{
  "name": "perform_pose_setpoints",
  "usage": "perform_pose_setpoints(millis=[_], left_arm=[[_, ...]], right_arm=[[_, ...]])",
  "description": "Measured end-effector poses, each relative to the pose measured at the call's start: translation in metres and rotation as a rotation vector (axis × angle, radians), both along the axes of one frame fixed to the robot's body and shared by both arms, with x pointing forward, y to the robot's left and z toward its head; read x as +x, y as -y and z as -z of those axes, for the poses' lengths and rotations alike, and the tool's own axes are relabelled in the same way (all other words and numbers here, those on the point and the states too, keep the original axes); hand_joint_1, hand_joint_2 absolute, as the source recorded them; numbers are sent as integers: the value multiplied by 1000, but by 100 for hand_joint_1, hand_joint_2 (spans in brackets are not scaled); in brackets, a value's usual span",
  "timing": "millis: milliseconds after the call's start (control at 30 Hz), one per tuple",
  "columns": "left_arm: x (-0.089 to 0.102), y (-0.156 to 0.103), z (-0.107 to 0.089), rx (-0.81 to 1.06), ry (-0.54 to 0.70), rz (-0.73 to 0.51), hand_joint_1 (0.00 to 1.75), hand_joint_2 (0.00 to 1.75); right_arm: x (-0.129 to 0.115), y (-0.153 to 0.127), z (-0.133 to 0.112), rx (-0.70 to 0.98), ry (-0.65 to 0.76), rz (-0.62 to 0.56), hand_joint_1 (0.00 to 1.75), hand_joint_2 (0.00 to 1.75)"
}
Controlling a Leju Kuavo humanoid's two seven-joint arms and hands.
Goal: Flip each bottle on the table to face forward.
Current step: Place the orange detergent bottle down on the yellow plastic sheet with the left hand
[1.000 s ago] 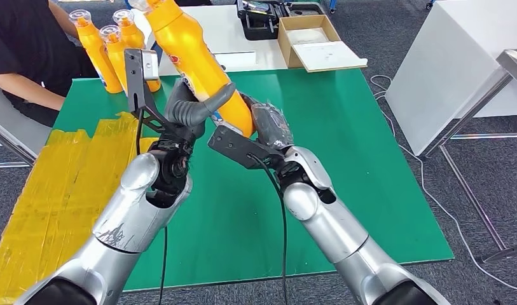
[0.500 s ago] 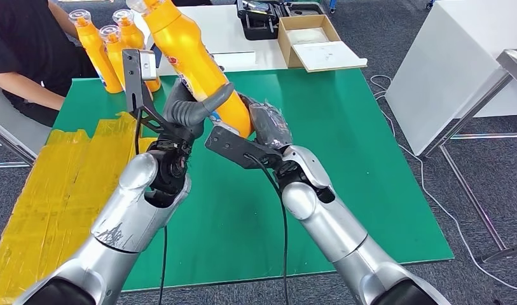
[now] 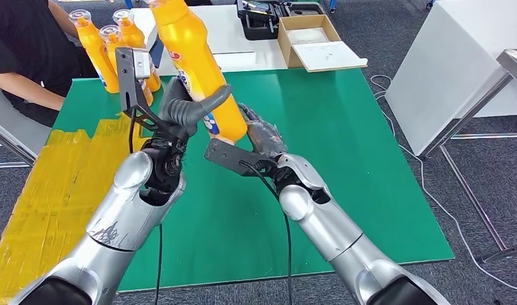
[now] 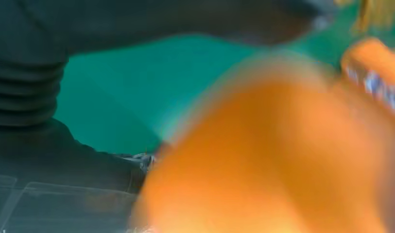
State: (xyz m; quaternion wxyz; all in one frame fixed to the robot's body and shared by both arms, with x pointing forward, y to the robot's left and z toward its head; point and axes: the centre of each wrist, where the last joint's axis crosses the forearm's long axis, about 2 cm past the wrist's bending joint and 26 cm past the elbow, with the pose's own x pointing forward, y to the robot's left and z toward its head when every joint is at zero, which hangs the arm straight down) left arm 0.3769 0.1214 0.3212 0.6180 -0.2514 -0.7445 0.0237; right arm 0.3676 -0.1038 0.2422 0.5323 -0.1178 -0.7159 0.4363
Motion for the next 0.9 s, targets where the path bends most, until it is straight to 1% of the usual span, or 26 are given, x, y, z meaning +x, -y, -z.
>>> perform_pose_setpoints(millis=[100, 267, 367, 433, 533, 600, 700, 800, 900], left_arm=[[0, 0, -4, -1, 16, 8, 175, 175], [0, 0, -5, 1, 31, 1, 175, 175], [2, -5, -6, 7, 50, -28, 175, 175], [5, -14, -5, 39, 83, -81, 175, 175], [12, -41, 2, 175, 174, -227, 175, 175], [17, -67, 9, 284, 230, -323, 175, 175], [21, -104, 18, 432, 275, -449, 175, 175], [25, -137, 26, 666, 334, -600, 175, 175], [30, -171, 37, 933, 382, -719, 175, 175]], right_arm=[[-2, -4, 7, -10, -28, -15, 0, 0], [-2, -5, 12, -19, -50, -18, 0, 0], [-1, -3, 15, -27, -70, -15, 0, 0], [1, 3, 18, -34, -79, -3, 0, 0], [3, 24, 28, -47, -88, 43, 0, 0], [2, 45, 34, -58, -87, 80, 0, 0], [-1, 73, 40, -56, -90, 128, 0, 0], [-6, 102, 43, -12, -82, 170, 0, 0], [-14, 137, 37, 93, -53, 199, 0, 0]])
